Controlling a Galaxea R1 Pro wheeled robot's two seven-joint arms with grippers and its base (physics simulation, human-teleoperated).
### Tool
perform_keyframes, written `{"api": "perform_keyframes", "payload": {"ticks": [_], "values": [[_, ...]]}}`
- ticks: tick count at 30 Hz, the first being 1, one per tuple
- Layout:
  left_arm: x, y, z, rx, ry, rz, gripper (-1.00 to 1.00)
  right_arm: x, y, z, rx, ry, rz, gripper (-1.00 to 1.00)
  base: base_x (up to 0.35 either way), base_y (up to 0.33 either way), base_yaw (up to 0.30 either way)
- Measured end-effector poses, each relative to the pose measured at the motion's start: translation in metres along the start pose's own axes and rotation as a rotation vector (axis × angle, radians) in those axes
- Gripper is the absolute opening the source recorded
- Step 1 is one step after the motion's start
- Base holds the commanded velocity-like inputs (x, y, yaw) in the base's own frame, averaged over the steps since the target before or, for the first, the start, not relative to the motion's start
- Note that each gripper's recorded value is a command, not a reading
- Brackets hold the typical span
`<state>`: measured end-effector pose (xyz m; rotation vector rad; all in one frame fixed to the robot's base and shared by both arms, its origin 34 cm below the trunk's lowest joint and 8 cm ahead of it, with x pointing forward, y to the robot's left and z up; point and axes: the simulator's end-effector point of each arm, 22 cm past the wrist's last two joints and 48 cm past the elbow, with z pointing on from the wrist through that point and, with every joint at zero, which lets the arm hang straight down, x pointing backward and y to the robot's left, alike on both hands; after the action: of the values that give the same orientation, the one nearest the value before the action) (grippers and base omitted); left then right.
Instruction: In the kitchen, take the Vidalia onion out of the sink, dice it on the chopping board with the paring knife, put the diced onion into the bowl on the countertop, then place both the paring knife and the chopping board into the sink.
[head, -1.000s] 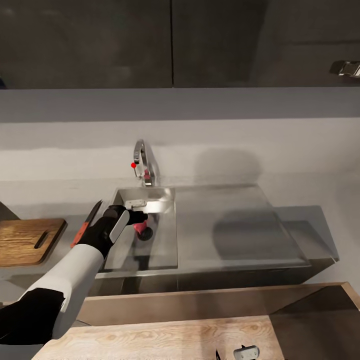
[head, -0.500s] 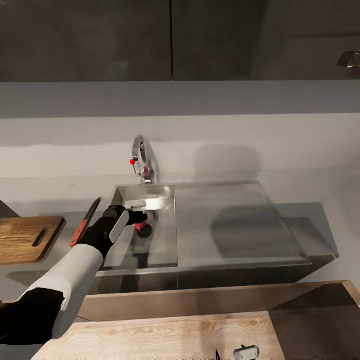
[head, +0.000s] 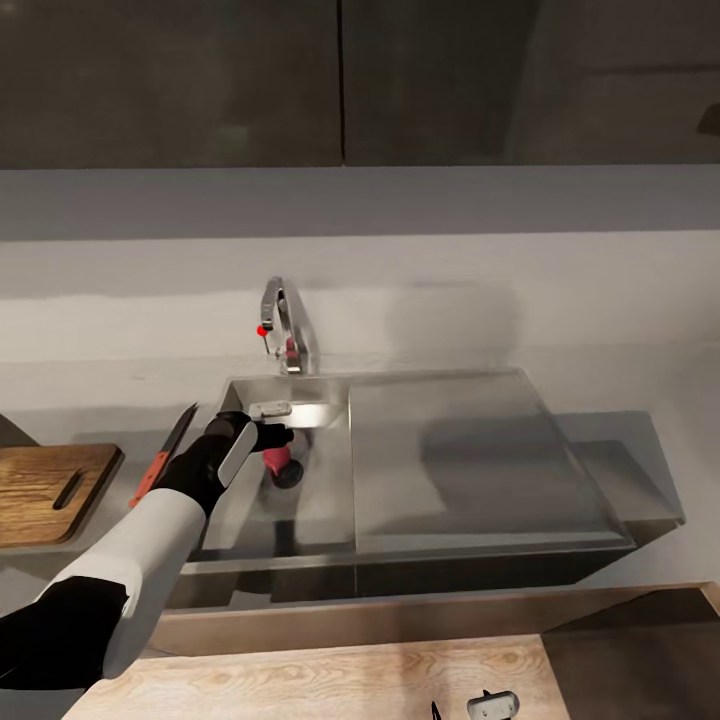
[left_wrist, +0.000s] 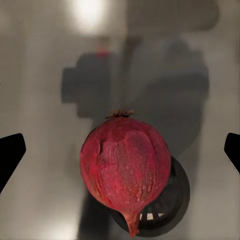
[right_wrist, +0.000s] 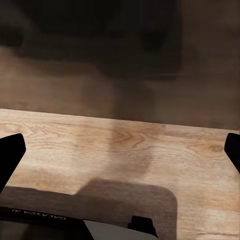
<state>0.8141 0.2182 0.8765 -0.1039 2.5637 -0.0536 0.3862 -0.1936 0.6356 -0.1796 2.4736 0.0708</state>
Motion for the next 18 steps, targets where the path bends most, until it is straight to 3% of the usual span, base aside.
{"api": "perform_keyframes", "payload": {"ticks": [18], "values": [[0.014, 0.002, 0.011, -0.004, 0.031, -0.001, 1.00, 0.007, 0.001, 0.000, -0.002, 0.016, 0.002, 1.00, 0.001, 0.000, 0.000]]}}
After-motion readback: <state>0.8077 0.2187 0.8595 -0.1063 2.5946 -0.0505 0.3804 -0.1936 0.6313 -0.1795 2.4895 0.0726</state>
